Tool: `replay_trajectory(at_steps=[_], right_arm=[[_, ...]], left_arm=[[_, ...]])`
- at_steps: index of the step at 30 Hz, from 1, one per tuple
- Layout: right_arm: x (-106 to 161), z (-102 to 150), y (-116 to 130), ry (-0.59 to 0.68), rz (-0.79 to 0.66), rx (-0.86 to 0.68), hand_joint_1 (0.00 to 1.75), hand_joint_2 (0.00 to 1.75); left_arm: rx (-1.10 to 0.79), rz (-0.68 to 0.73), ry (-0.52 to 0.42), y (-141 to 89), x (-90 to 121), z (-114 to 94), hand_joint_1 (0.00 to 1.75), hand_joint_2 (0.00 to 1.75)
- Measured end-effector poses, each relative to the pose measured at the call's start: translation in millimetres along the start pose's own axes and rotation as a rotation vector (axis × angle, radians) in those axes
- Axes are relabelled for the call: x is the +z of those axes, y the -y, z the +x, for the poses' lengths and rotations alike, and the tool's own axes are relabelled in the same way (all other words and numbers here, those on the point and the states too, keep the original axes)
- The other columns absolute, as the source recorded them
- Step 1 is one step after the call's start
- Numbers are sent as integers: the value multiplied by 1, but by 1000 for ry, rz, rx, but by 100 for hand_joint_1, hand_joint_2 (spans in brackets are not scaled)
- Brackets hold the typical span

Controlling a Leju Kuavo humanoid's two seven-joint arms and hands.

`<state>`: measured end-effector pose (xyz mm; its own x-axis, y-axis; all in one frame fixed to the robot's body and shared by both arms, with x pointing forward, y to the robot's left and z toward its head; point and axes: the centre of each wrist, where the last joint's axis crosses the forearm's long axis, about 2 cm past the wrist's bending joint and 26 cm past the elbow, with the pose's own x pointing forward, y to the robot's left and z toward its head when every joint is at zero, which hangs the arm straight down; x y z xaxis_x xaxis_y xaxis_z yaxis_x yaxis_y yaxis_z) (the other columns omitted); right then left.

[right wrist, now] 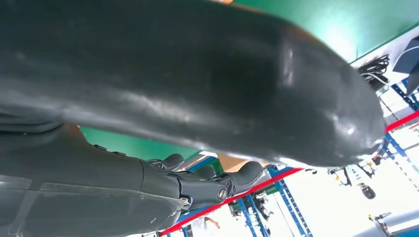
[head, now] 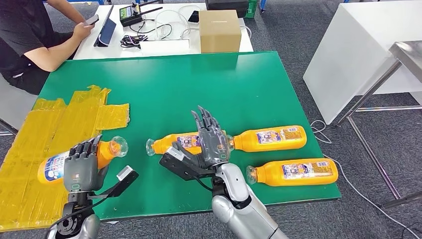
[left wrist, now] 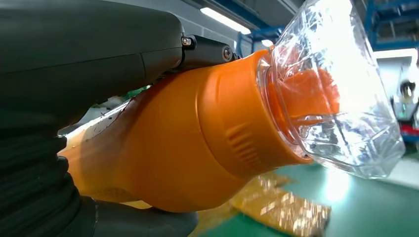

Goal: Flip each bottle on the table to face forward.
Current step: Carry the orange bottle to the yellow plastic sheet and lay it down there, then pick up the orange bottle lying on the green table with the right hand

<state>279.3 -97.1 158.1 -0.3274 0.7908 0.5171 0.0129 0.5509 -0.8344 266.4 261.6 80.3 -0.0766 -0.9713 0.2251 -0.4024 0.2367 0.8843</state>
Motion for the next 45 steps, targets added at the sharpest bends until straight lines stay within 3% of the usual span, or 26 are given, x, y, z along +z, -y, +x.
replay_trajectory(at_steps=[2,5,6,7,9,11,27,35,45], right_arm=[[0,-1,1,-4,9,11,0,0],[0,-3,1,-12,17,25,0,131],[0,-3,1,-14,22,33,0,175],[0,-4,1,-18,30,43,0,175],[0,-5,1,-26,57,68,0,175],[-1,-7,1,-38,88,98,0,175],[-18,-40,1,-138,245,390,0,175],[-24,-58,-7,-171,306,503,0,175],[-32,-85,-17,-217,391,599,0,175]], left_arm=[[-1,-41,10,4,3,1,175,175],[10,-79,16,8,6,3,175,175],[18,-91,16,9,7,3,131,175],[29,-104,15,10,7,3,87,175],[55,-127,12,12,7,3,0,87],[77,-150,5,13,6,2,0,0],[188,-207,-112,15,-1,-4,0,0],[576,-145,-200,-2,-12,6,0,0],[846,-14,-172,-32,-18,23,0,0]])
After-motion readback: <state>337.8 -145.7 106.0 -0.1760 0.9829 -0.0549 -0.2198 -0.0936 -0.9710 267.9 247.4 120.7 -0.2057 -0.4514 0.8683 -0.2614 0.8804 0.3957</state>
